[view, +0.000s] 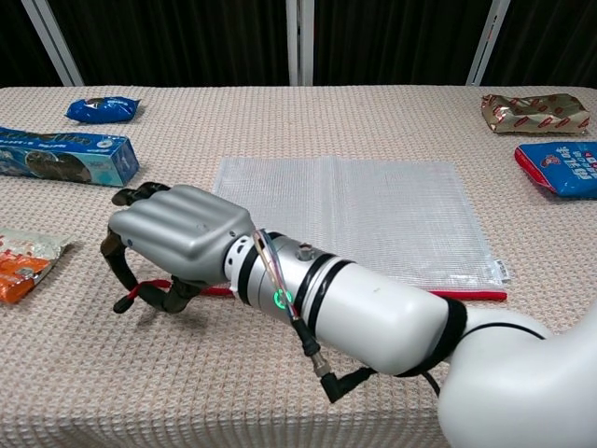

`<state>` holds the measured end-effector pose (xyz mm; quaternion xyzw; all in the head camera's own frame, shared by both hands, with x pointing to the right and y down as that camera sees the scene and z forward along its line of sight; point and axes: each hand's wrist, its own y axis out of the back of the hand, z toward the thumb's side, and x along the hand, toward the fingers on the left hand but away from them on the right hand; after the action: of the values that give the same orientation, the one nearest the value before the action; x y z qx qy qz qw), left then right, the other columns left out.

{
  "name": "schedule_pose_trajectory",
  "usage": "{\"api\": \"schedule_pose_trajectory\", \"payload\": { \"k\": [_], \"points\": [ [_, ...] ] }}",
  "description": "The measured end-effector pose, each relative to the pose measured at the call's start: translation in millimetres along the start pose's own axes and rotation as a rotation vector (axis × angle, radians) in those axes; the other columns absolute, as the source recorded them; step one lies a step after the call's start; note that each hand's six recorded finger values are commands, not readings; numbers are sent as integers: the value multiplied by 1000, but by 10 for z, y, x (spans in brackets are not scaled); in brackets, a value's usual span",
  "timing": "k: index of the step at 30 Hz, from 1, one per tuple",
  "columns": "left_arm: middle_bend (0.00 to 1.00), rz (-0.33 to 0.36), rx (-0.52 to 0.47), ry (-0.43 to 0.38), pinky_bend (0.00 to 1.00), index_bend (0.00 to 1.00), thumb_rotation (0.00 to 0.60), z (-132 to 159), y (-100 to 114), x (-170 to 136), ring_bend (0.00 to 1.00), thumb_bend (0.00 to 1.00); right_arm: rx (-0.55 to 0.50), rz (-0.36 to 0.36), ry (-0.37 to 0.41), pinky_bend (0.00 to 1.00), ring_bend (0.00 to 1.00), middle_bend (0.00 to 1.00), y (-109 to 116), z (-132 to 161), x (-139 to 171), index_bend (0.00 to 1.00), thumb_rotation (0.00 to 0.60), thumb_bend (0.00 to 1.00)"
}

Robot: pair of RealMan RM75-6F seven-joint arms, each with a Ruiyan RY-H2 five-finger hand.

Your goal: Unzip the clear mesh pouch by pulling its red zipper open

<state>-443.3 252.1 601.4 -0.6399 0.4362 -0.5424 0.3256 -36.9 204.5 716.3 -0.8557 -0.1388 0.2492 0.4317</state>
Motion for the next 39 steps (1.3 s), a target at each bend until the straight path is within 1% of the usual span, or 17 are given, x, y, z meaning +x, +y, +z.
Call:
{"api": "schedule_pose_trajectory", "payload": {
  "k": [4, 6, 10, 13, 14, 17, 20, 23, 26, 30, 34, 39],
  "points": [
    [60, -23, -77, -52, 106, 119, 600, 107, -50, 131, 40, 154, -20, -64, 25, 0, 13, 303, 197, -15, 146, 856, 600, 477],
    [60, -43, -131, -92, 106, 129, 600, 194, -90, 232, 40, 154, -26, -91, 36, 0, 21, 312, 295, -33, 219, 872, 600, 477],
    [62, -86, -243, -198, 106, 158, 600, 457, -172, 472, 39, 156, -25, -161, 63, 0, 23, 314, 541, -83, 397, 880, 600, 477],
    [73, -133, -327, -301, 106, 199, 600, 731, -232, 651, 39, 159, -19, -209, 72, 0, 22, 300, 690, -128, 501, 881, 600, 478],
    [75, -154, -357, -347, 106, 210, 600, 857, -256, 722, 39, 161, -17, -222, 73, 0, 22, 295, 730, -139, 525, 881, 600, 480],
    [76, -210, -417, -453, 106, 237, 600, 1176, -327, 883, 40, 182, -20, -265, 80, 0, 15, 285, 838, -151, 582, 880, 600, 490],
    [76, -254, -459, -534, 106, 263, 600, 1461, -403, 1009, 39, 204, -22, -302, 84, 0, 6, 281, 921, -171, 621, 880, 600, 495],
    [76, -288, -478, -594, 106, 280, 600, 1685, -473, 1089, 40, 212, -19, -331, 80, 0, 3, 280, 981, -205, 653, 881, 600, 497],
    [80, -318, -481, -638, 106, 301, 600, 1863, -537, 1124, 40, 219, -18, -342, 71, 0, 3, 280, 1009, -245, 674, 881, 600, 500],
    [87, -351, -487, -672, 106, 328, 600, 2036, -612, 1133, 40, 226, -25, -348, 68, 0, 3, 280, 1020, -265, 682, 881, 600, 502],
    [87, -381, -499, -680, 106, 338, 600, 2170, -694, 1169, 40, 235, -43, -356, 67, 0, 3, 280, 1034, -279, 681, 881, 600, 504],
    [91, -401, -518, -663, 106, 359, 600, 2266, -798, 1231, 40, 244, -59, -369, 69, 0, 3, 281, 1062, -288, 685, 882, 600, 509]
  ]
}}
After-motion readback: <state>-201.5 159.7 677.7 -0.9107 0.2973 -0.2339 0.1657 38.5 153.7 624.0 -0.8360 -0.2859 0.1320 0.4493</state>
